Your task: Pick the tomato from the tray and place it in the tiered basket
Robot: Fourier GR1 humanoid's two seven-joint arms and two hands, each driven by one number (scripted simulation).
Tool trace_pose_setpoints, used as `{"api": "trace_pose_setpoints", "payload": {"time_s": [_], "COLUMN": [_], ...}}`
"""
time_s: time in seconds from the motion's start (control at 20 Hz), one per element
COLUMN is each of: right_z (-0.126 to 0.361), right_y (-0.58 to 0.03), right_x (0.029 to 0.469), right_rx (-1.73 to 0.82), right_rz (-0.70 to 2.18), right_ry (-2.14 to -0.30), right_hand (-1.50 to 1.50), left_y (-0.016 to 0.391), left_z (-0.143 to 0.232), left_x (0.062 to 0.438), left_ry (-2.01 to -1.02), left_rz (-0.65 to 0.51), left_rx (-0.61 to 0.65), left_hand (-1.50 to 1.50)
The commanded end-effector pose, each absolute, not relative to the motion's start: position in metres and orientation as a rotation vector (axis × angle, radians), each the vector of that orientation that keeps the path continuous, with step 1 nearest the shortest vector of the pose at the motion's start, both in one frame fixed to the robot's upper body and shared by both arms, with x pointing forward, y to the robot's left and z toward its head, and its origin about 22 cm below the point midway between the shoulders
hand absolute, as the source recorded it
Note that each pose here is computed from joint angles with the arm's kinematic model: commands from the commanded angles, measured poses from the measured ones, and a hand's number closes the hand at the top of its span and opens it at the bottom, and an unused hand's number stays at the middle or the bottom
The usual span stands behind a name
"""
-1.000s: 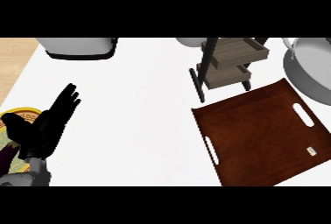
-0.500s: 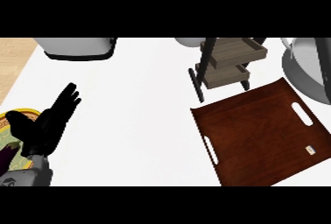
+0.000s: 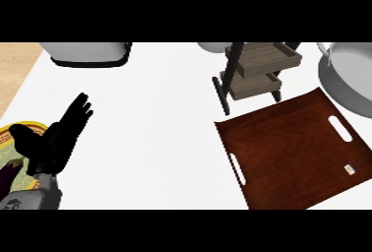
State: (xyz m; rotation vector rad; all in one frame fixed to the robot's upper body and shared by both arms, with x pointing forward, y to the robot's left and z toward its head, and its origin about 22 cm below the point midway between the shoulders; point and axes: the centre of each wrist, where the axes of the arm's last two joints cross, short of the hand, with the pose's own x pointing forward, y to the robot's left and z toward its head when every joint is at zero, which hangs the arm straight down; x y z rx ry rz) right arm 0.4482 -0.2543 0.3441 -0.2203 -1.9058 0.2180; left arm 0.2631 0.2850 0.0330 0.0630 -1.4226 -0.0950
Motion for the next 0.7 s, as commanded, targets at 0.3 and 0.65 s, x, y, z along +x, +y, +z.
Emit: {"api": "trace_pose_setpoints", "payload": {"time_s": [0.3, 0.65], "right_z": [0.368, 0.38], "right_y": [-0.372, -0.46], "right_x": [0.42, 0.375], "right_rx": [-0.272, -0.349], "right_rz": [-0.171, -0.241], "right_ry": [-1.925, -1.931], "right_hand": [-1.5, -1.5], "left_y": [0.289, 0.286], "left_z": [0.049, 0.043], "left_x": [0.264, 0.265], "left_ry": [-1.423, -1.438], "left_rz": [-0.113, -0.121], "left_rx": [0.049, 0.059], "left_hand": [0.0, 0.0]}}
